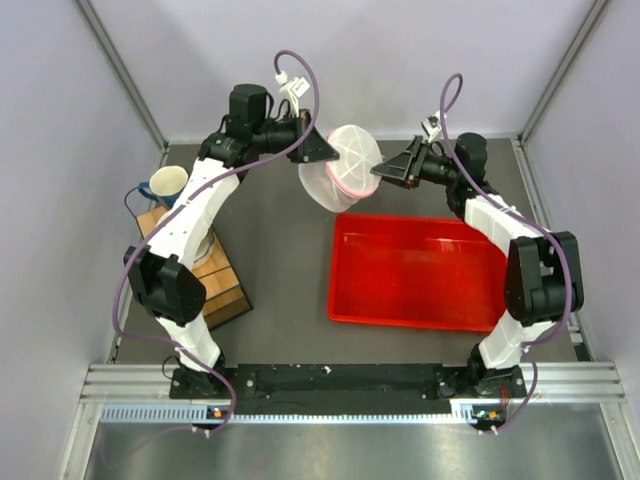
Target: Unzip the laundry bag and remove the bra
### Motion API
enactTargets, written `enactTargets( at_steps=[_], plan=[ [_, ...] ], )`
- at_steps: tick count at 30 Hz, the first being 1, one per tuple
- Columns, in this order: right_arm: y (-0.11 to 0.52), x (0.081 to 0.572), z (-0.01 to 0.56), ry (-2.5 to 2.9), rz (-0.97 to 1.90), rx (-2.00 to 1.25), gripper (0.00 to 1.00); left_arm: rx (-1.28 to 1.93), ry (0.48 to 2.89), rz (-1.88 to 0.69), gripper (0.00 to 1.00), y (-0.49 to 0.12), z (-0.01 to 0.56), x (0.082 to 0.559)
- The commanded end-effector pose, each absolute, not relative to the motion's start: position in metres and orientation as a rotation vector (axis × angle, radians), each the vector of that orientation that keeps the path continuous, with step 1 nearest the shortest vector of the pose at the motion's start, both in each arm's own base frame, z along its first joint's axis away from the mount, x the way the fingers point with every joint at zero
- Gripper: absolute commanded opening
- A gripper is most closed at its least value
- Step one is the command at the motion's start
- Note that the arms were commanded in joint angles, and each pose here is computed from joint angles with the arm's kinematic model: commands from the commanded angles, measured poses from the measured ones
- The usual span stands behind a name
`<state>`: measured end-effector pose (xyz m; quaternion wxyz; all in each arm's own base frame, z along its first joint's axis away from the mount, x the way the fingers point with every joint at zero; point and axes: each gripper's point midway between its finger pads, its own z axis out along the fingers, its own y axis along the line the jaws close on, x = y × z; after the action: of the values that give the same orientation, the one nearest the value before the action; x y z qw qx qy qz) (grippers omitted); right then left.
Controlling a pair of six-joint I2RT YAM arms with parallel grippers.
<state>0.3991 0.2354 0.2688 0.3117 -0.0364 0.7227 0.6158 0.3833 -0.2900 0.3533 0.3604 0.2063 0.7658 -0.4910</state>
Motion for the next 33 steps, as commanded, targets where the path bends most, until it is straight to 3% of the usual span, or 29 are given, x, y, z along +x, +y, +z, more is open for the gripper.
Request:
enactTargets(
  at_steps=[1,3,4,7,8,10,12,15,20,27,30,33],
  plan=[
    [0.238,0.399,0.304,1.794,1.641,-0.166,0.23,0.543,1.900,-1.245,0.00,-0.295,0.373,0.398],
    [0.237,0.402,0.301,1.807,1.626,-0.140,0.04,0.514,1.913,-1.211,0.00,-0.294,0.370,0.408],
    [0.237,0.402,0.301,1.807,1.625,-0.135,0.00,0.492,1.920,-1.193,0.00,-0.293,0.369,0.413],
    [0.236,0.406,0.300,1.816,1.611,-0.072,0.00,0.423,1.949,-1.137,0.00,-0.292,0.364,0.435],
    [0.234,0.414,0.299,1.814,1.577,-0.016,0.00,0.358,1.938,-1.058,0.07,-0.286,0.369,0.451],
    [0.230,0.424,0.293,1.831,1.541,0.087,0.00,0.263,2.000,-0.958,0.44,-0.282,0.346,0.479],
    [0.220,0.445,0.290,1.804,1.465,0.281,0.00,0.162,2.051,-0.844,0.74,-0.271,0.336,0.501],
    [0.202,0.474,0.277,1.764,1.370,0.531,0.00,0.100,2.062,-0.787,0.83,-0.270,0.341,0.498],
    [0.194,0.512,0.257,1.699,1.307,0.747,0.00,0.078,2.113,-0.693,0.83,-0.272,0.322,0.475],
    [0.195,0.544,0.246,1.710,1.246,0.830,0.00,0.153,2.166,-0.864,0.79,-0.304,0.297,0.455],
    [0.201,0.552,0.244,1.761,1.256,0.817,0.00,0.435,2.166,-0.975,0.77,-0.326,0.288,0.438],
    [0.203,0.549,0.246,1.837,1.208,0.766,0.00,0.526,2.169,-0.810,0.79,-0.309,0.275,0.441]
  ],
)
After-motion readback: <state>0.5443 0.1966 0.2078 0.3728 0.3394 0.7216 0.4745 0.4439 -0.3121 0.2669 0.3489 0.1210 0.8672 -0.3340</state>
